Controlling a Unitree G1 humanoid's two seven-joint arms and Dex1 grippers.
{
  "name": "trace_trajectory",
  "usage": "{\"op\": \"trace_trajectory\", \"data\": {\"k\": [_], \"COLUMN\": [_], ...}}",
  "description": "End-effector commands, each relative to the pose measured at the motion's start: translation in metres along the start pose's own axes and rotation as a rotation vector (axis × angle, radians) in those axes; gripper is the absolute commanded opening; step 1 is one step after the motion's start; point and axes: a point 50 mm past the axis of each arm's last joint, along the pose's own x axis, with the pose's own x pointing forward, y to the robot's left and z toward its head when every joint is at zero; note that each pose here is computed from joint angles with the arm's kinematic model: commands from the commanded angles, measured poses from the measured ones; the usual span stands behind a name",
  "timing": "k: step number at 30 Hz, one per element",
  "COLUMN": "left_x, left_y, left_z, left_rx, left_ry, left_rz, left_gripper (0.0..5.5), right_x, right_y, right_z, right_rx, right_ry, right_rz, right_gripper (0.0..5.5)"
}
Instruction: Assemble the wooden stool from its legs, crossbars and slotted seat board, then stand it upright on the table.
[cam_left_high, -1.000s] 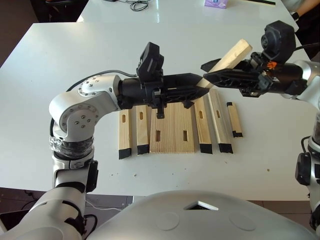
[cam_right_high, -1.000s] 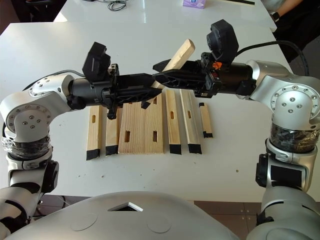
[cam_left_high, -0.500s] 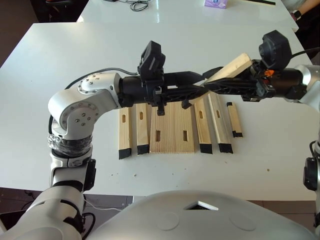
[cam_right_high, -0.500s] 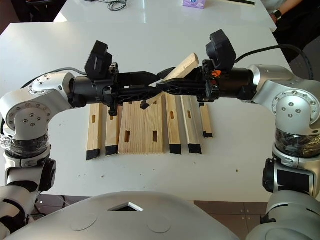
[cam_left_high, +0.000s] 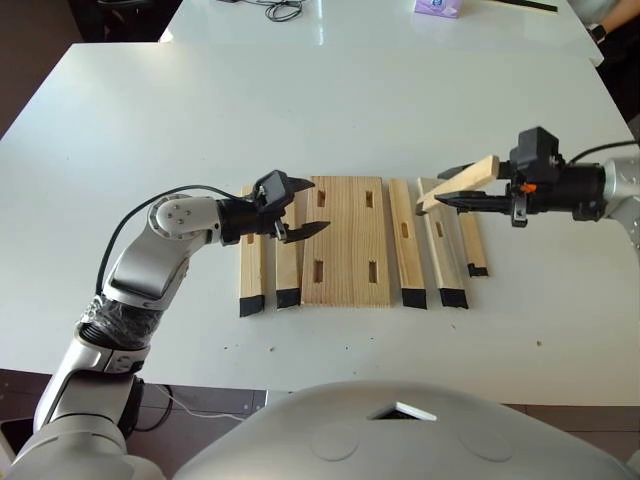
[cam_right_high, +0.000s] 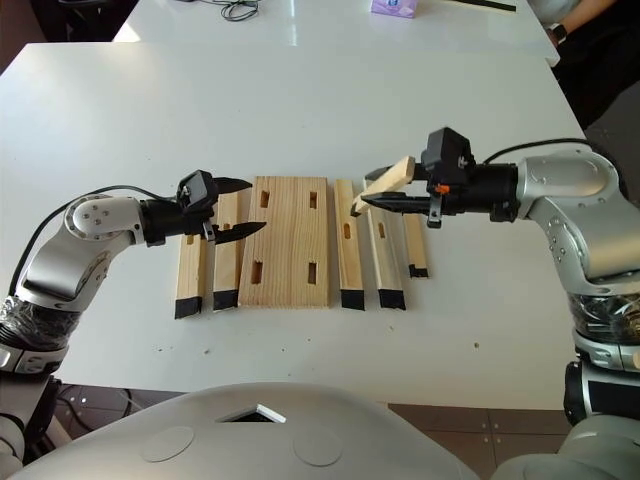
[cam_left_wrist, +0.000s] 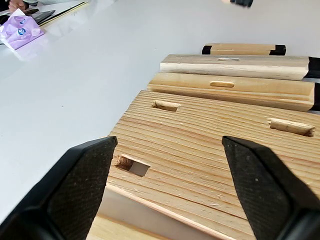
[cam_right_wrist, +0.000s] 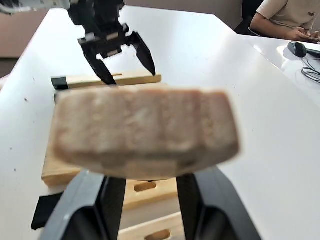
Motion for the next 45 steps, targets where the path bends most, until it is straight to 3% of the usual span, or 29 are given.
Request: {"op": "trace_trajectory", "data": {"k": [1,6,16,30,45], "left_x": [-0.002,0.000,-0.001,0.000,0.002], "left_y": [-0.001,-0.005,-0.005,-0.008,-0.010], "left_z": [-0.001,0.000,0.003,0.005,0.008], "left_rx": [-0.001,-0.018,-0.011,-0.023,-0.031], "left_ry": [-0.009,-0.028,-0.031,-0.044,-0.057], "left_rz": [0.030,0.054,0.037,0.030,0.002], "left_gripper": [3.88,3.88,3.88,3.88,3.88], "right_x": [-0.004,-0.006,-0.009,-0.006,-0.005], "right_y": [-0.003,-0.008,0.014,-0.004,0.015], "right_z": [-0.018,-0.028,-0.054,-0.043,-0.074], "right_rx": [-0.109,-0.118,-0.096,-0.169,-0.120], "right_ry": [0.076,0.084,0.140,0.091,0.136], "right_rz": [-0.006,-0.025,0.018,-0.061,-0.033], "right_gripper": [1.31,1.31,1.31,1.31,1.31]}}
